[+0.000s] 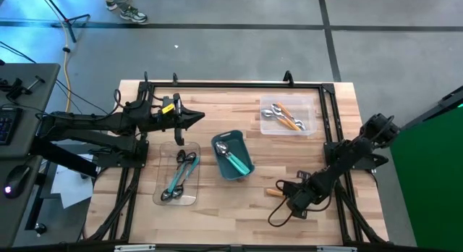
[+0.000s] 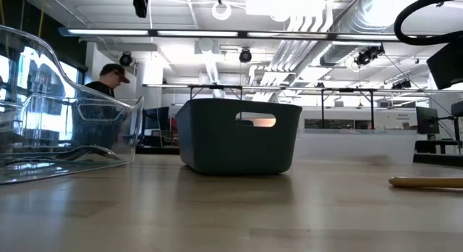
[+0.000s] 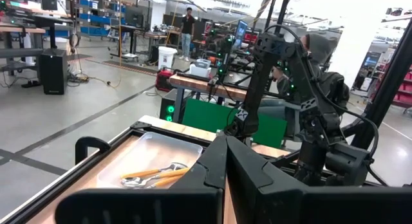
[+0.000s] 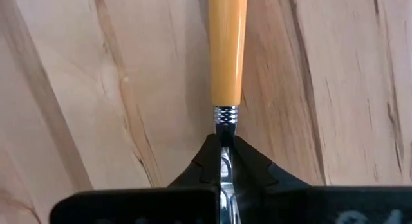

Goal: Sort silverware by color (type)
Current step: Put the orange table spoon into the white bin

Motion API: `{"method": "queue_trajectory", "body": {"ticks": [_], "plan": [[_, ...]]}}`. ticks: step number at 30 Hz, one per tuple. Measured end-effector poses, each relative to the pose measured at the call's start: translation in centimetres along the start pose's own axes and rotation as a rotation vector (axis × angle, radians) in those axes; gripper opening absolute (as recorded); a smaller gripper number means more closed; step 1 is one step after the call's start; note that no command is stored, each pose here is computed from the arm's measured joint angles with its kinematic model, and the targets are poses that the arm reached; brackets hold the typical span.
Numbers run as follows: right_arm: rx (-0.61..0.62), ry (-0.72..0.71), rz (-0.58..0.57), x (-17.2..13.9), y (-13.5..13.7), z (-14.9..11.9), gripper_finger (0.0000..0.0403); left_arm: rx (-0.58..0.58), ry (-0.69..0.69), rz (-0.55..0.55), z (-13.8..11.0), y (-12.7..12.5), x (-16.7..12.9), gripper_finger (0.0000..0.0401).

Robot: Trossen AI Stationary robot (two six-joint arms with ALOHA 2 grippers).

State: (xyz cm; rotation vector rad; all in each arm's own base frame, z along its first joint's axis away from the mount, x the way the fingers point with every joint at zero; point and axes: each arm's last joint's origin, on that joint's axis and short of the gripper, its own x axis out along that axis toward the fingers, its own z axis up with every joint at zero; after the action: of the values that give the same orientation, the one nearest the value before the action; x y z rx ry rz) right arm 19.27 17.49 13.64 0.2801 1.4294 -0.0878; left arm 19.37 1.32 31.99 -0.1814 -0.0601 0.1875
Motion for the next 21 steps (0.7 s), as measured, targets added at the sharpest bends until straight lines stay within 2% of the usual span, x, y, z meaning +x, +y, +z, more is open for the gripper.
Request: {"method": "queue_trajectory", "body": {"ticks": [3, 8, 13, 18, 21], "plan": [[-0.021, 0.0, 0.04, -1.0, -0.1, -0.2, 0.0004, 0.0, 0.0, 0.0, 0.0, 0.0, 0.0, 0.0], [-0.034, -0.072, 0.123, -4.9, -0.6, -0.8, 0.0002, -0.001, -0.001, -0.001, 0.0, 0.0, 0.0, 0.0], [-0.116, -0.138, 0.194, -8.0, -1.5, -1.4, 0.0001, 0.0, 0.0, -0.001, 0.0, 0.0, 0.0, 0.0], [-0.133, -0.201, 0.251, -8.9, -2.0, -0.5, 0.0001, -0.001, -0.001, -0.001, 0.0, 0.0, 0.0, 0.0], [-0.204, -0.272, 0.311, -9.0, -1.5, 0.6, 0.0001, -0.001, 0.0, -0.003, 0.0, 0.0, 0.0, 0.0]]}}
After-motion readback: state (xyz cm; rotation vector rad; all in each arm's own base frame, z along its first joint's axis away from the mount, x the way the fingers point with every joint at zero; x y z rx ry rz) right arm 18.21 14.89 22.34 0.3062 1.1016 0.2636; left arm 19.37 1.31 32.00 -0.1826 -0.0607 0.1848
